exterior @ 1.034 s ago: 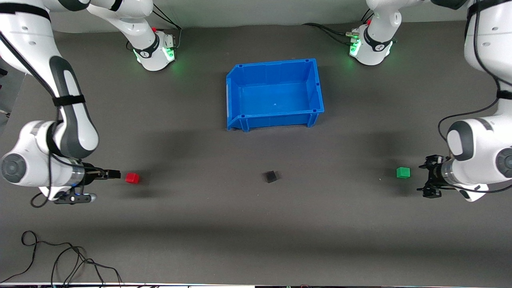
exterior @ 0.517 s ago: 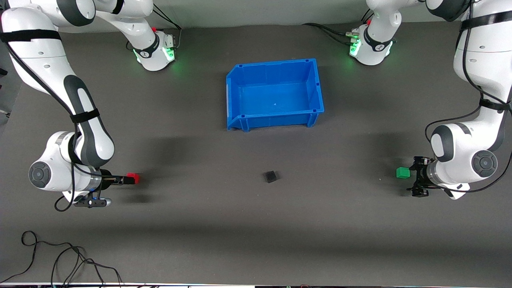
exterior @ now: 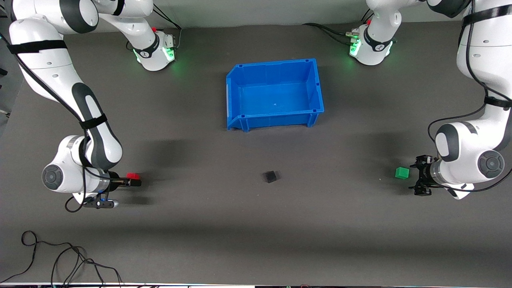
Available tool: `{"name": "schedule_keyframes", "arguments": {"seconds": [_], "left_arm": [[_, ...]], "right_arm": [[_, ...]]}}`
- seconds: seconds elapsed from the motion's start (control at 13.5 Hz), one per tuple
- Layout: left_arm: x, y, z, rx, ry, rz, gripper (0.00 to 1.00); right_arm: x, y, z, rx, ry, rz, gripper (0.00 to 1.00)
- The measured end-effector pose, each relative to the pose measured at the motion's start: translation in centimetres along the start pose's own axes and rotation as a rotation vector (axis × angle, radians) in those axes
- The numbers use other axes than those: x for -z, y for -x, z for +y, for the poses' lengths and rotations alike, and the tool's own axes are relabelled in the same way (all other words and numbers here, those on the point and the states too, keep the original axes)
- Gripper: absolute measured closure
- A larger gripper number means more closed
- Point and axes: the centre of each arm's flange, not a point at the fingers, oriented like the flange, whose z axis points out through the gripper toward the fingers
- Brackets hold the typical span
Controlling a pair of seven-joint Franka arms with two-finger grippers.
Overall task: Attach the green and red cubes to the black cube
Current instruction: 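Close the right gripper on the red cube while the left gripper grasps the green cube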
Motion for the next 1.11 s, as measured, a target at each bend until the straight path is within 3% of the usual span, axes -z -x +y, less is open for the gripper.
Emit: {"name": "schedule_keyframes", "arguments": {"seconds": [0.22, 0.59, 0.66, 0.96, 1.11], "left_arm": [[-0.4, 1.0, 0.2, -0.008, -0.012, -0.002, 0.09], [-3.2, 1.5, -0.8, -0.042, -0.040, 0.027, 0.14], [-3.3, 1.6, -0.8, -0.044, -0.041, 0.028, 0.15], [-3.1, 1.7, -0.7, -0.052, -0.039, 0.034, 0.61], [-1.9, 2.2, -0.1, -0.053, -0.031, 0.035, 0.61]], "right_arm": [[-0.7, 0.0, -0.4, 0.003, 0.001, -0.004, 0.02], [-0.3, -0.1, -0.2, -0.001, 0.003, 0.003, 0.59], [-0.1, -0.1, -0.2, -0.001, 0.003, 0.004, 0.59], [-0.1, -0.1, -0.2, -0.019, 0.000, 0.006, 0.59], [0.3, -0.3, -0.3, -0.151, -0.026, 0.014, 0.59]]}}
